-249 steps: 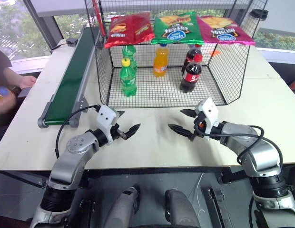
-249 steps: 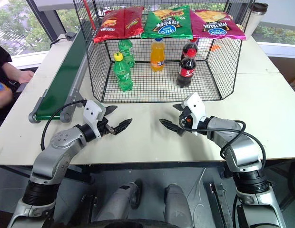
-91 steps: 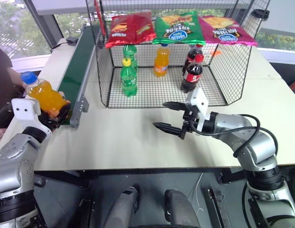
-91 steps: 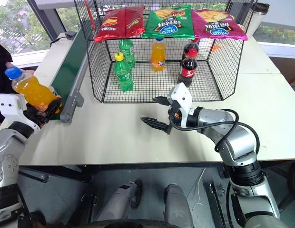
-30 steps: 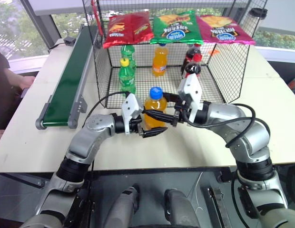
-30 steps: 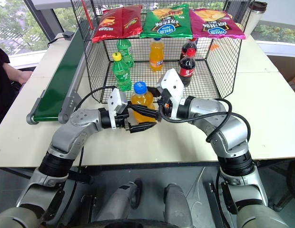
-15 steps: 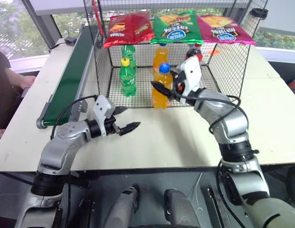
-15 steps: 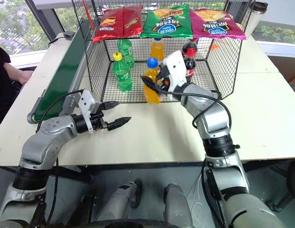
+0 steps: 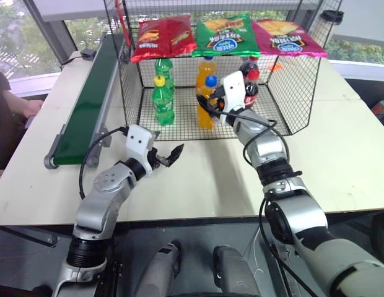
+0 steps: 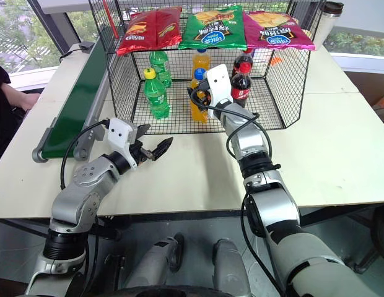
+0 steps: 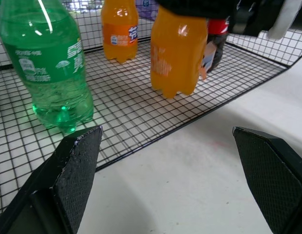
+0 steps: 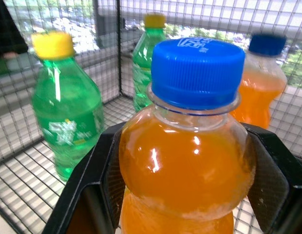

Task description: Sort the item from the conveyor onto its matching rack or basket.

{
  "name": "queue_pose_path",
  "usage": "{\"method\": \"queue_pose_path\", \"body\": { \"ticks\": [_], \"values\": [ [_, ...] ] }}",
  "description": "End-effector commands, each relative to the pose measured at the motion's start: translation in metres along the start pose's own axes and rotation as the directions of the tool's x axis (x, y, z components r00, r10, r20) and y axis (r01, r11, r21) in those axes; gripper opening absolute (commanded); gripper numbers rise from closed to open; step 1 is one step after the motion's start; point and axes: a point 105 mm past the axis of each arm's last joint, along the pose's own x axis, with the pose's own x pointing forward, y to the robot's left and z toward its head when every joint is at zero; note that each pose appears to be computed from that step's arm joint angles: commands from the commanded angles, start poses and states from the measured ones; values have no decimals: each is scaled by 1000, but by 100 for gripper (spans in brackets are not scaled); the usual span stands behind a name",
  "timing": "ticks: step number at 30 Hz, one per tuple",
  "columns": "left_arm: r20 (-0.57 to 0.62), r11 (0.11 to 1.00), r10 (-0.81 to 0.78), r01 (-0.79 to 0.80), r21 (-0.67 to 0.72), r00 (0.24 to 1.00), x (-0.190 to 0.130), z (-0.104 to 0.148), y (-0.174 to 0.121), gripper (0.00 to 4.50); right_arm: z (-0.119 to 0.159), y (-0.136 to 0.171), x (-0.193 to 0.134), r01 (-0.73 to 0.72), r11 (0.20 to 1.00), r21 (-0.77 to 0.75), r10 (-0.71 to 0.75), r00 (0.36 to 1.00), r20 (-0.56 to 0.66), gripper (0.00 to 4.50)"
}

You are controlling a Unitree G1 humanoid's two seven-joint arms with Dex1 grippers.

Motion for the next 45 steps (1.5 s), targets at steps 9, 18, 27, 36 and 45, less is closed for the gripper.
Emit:
{"method": "queue_pose_path", "body": {
  "ticks": [9, 18, 27, 36, 45],
  "values": [
    [35, 999, 11, -13, 38, 999, -2, 12, 2, 450, 37, -11, 12, 43, 999, -9, -41, 989, 145, 441],
    [28, 999, 7, -8, 36, 1000, -4, 9, 3, 450, 38, -14, 6, 12, 998, -56, -4, 990, 141, 441],
    [28, 999, 9, -10, 35, 1000, -4, 8, 7, 450, 45, -27, -20, -14, 990, -142, 31, 992, 123, 441],
    [45, 994, -103, 104, -20, 994, -12, 13, -1, 450, 27, -21, -84, -202, 966, -162, 196, 979, -56, 441],
    [10, 992, -124, 124, -33, 992, -13, 0, -2, 450, -26, 22, -145, -383, 923, 49, 383, 893, -237, 441]
  ]
}}
